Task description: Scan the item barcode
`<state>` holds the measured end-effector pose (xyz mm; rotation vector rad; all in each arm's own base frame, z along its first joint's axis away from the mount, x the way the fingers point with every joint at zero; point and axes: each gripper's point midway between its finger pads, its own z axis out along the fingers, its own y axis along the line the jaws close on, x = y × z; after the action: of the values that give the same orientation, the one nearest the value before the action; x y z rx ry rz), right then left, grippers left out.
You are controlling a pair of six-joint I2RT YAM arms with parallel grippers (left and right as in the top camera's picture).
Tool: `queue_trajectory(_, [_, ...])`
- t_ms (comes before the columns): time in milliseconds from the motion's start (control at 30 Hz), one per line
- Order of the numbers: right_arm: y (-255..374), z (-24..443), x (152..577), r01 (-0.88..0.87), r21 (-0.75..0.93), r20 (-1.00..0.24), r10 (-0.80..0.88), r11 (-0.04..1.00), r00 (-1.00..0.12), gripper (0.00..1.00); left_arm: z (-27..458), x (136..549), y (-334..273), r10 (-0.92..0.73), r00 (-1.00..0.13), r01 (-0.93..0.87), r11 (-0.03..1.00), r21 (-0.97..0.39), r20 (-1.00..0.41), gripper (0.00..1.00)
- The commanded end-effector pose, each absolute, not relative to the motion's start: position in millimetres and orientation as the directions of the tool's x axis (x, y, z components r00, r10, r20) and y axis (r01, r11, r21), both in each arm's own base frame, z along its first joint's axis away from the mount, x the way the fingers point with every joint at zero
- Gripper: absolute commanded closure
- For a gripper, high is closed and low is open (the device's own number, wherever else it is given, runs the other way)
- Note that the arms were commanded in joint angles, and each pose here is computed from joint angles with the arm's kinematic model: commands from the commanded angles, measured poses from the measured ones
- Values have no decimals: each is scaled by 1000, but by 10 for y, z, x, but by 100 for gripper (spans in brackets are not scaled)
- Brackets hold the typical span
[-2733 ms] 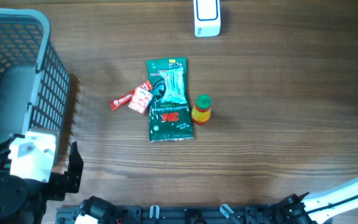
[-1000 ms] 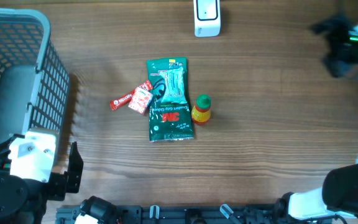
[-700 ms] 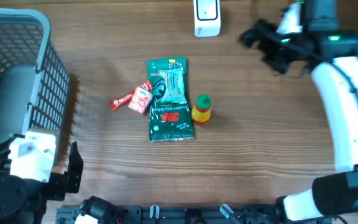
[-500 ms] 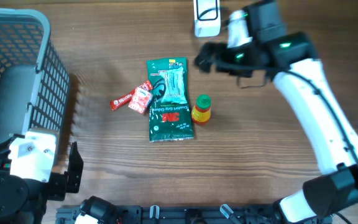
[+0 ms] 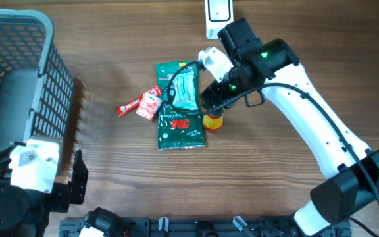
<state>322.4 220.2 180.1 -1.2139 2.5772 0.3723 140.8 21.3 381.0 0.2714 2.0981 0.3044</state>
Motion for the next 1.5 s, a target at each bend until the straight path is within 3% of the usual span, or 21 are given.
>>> queue_trajectory(0, [2291, 1727, 3134, -885, 122, -367, -808, 450, -462, 6, 3811, 1418, 205, 299, -515, 67, 948, 310, -803, 0])
queue_trajectory(367, [2355, 1495, 3125, -890, 140, -339, -824, 433, -454, 6, 3811, 1418, 205, 299, -515, 67, 948, 310, -803, 0])
queue_trajectory(633, [2376, 1224, 3032, -902, 120, -225, -873, 416, -432, 23, 3811, 1418, 205, 299, -515, 67, 948, 310, -803, 0])
queue_trajectory(833, [2197, 1175, 3118, -852, 45, -149, -840, 522, -522, 20, 3811, 1418, 205, 299, -515, 67, 948, 310, -803, 0])
queue_trajectory(1067, [2185, 1171, 3117, -850, 42, -143, -838, 526, -526, 25, 3811, 1418, 205, 299, -515, 67, 948, 310, -803, 0])
queue_trajectory(1200, [2185, 1171, 3117, -850, 42, -143, -838, 526, -526, 41, 3811, 1418, 205, 299, -515, 67, 948, 310, -803, 0])
queue_trajectory(1400, [2157, 1168, 3135, -833, 29, -134, -824, 552, -551, 51, 3811, 1418, 205, 299, -515, 67, 948, 310, -803, 0])
queue_trajectory(1467, [2117, 1164, 3155, -818, 9, -122, -811, 575, -572, 60, 3811, 1418, 205, 299, -515, 67, 948, 310, -803, 0])
